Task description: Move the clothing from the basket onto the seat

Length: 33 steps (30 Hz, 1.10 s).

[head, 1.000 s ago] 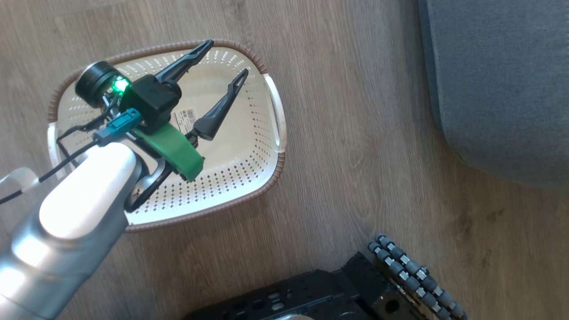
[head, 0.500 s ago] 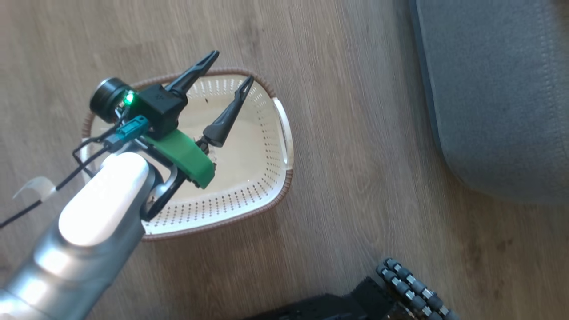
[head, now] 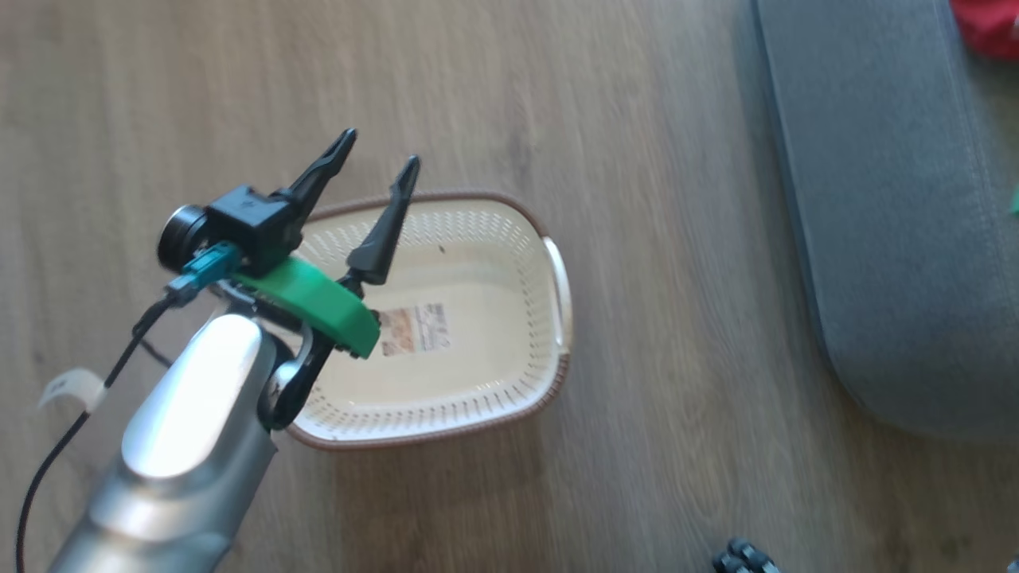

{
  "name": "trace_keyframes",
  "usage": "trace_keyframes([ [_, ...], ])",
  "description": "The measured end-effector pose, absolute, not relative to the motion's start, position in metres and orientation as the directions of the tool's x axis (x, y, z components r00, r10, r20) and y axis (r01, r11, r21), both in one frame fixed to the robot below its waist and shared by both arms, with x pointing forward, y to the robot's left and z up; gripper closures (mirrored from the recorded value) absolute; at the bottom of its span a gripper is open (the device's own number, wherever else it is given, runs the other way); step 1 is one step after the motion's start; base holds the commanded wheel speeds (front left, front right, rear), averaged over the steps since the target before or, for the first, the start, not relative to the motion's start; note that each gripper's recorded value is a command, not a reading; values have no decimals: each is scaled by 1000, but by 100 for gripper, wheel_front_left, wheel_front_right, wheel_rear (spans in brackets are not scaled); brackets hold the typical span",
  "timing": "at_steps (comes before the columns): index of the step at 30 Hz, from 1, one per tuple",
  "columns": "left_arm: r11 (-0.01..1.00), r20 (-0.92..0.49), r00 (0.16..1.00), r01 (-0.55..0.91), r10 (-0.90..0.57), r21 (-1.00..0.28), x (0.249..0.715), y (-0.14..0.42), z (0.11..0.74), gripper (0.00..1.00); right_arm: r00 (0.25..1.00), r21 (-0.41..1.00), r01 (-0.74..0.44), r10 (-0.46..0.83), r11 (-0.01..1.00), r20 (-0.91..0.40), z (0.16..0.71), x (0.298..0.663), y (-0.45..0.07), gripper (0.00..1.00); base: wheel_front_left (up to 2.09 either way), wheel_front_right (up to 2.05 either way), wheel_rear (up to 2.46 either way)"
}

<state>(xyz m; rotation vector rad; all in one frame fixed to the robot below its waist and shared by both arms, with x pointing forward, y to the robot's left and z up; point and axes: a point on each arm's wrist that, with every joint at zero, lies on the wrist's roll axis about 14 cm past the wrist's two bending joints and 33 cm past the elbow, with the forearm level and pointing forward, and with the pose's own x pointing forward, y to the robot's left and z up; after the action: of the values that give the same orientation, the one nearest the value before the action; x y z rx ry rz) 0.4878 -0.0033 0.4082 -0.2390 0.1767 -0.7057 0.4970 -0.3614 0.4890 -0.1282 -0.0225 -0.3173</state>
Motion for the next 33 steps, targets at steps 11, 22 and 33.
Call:
trace_keyframes([
  [11, 894, -38, 914, 387, -405, -227, 481, 83, 451, 0, 991, -28, 14, -10, 1000, 132, 516, 509, -231, 0, 0, 0, 0],
  [22, 969, 3, 983, 179, -181, -171, 451, 156, 480, 0, 971, 53, -173, 162, 983, 175, 538, 498, -156, 0, 0, 0, 0],
  [33, 983, 4, 997, 75, -76, -166, 420, 187, 482, 0, 980, 97, -191, 185, 977, 70, 503, 459, -143, 0, 0, 0, 0],
])
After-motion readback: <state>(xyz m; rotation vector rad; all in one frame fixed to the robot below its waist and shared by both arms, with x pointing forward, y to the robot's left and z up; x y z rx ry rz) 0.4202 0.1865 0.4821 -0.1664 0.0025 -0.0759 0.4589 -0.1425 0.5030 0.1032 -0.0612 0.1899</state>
